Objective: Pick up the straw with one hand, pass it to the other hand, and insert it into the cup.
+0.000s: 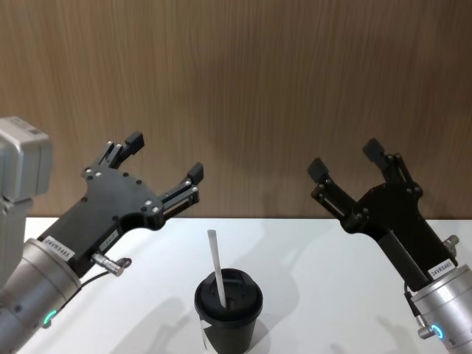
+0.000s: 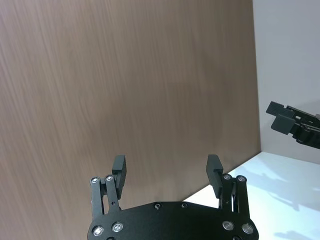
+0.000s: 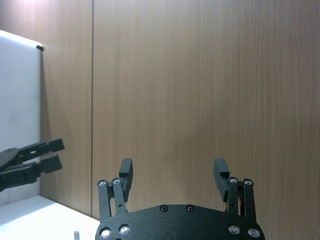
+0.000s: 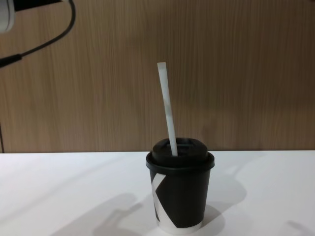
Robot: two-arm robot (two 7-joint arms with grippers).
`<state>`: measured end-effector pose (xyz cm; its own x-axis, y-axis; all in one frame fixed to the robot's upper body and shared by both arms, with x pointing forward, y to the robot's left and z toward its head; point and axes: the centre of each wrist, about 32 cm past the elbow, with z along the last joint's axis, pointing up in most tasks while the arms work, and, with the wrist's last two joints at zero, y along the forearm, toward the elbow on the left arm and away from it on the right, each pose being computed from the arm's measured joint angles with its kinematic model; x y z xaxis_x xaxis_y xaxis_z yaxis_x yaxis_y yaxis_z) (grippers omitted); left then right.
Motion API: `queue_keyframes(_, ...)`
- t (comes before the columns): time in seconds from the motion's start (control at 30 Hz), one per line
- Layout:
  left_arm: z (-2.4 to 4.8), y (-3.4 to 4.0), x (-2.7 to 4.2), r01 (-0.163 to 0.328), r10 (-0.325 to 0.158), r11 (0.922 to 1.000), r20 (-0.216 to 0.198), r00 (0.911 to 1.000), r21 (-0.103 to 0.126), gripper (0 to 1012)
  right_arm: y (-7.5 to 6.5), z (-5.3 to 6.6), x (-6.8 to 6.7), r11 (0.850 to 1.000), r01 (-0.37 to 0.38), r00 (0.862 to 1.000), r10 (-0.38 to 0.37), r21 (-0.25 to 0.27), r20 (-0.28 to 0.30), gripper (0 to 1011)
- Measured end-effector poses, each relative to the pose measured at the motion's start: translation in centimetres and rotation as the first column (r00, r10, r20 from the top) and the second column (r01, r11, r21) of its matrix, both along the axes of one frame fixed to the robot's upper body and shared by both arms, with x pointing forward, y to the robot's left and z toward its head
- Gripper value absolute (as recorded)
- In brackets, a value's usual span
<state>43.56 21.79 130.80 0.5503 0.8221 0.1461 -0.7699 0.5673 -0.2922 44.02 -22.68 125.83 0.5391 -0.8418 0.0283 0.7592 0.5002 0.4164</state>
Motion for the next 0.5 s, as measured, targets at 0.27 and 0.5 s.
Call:
queue_keyframes(0.27,-0.25,0.04,-0.42,-0.034,0.034,0.9994,0.012,0.9994,0.003,1002,0.14,0.16,-0.10,1.000,0.020,0.999,-0.020,-0.002,-0.030,1001)
queue_keyframes(0.5,-0.40,0.06,-0.63,-0.052,0.052,0.9986,0.018,0.9985,0.006,1003,0.20,0.25,-0.15,1.000,0.030,0.999,-0.030,-0.004,-0.043,1001)
